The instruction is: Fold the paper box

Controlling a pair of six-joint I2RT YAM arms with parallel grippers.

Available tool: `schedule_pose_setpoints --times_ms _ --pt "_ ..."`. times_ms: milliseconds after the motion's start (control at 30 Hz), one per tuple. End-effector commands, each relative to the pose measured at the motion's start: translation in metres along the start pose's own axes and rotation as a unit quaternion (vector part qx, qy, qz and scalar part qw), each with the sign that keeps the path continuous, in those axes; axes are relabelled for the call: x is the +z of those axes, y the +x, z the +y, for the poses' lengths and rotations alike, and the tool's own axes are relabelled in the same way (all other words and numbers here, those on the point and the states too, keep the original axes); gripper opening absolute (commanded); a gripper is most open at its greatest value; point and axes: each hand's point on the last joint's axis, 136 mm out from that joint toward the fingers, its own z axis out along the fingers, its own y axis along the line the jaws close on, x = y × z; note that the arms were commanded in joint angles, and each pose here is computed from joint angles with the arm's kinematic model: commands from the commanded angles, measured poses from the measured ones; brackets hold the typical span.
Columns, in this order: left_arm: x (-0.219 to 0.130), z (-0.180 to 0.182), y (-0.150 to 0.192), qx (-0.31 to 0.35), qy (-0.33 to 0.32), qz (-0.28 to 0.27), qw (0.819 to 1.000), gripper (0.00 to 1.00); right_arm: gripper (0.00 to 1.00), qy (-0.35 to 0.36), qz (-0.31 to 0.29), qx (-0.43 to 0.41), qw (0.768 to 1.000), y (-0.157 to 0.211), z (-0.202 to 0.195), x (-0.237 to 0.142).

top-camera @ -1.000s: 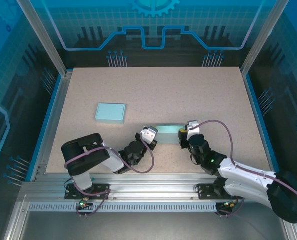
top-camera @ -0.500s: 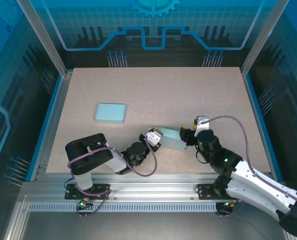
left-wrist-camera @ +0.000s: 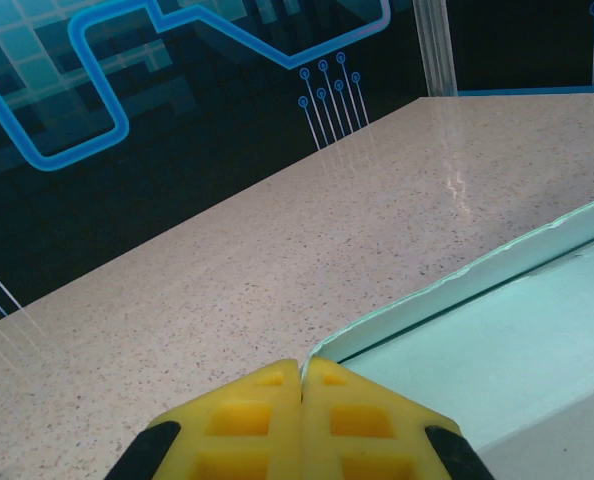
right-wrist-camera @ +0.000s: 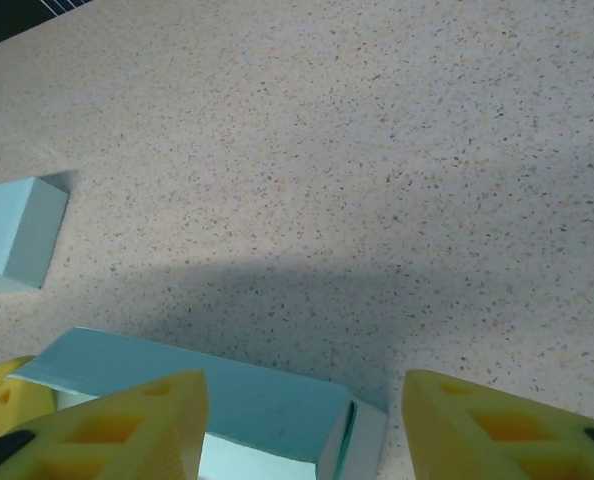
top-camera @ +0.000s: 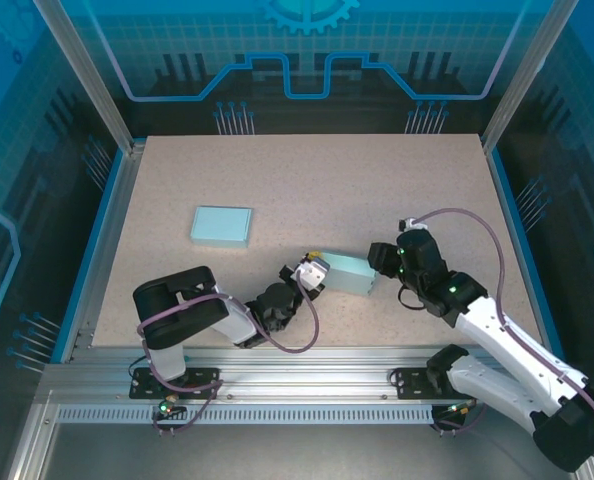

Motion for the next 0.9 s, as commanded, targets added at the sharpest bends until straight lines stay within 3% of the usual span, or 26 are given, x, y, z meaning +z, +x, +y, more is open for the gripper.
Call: schedule_pose_setpoints --times_ms 0,300,567,867 --pt "0.009 0.017 -0.007 0.004 -0.035 -0.007 0.999 0.00 0.54 -0.034 0.014 0.010 0.999 -0.011 0.014 -0.004" --pt "0.023 0.032 0.001 0.012 -0.046 -0.001 0.999 0.00 0.56 -0.063 0.074 0.037 0.995 -0.015 0.026 0.028" --pt "0.029 0.028 0.009 0.023 -0.043 0.007 0.999 0.00 0.57 -0.059 0.069 0.053 0.994 -0.033 0.027 0.052" --pt "0.030 0.030 0.017 0.027 -0.051 0.016 0.998 0.00 0.57 -0.044 0.092 0.069 0.992 -0.012 0.019 0.066"
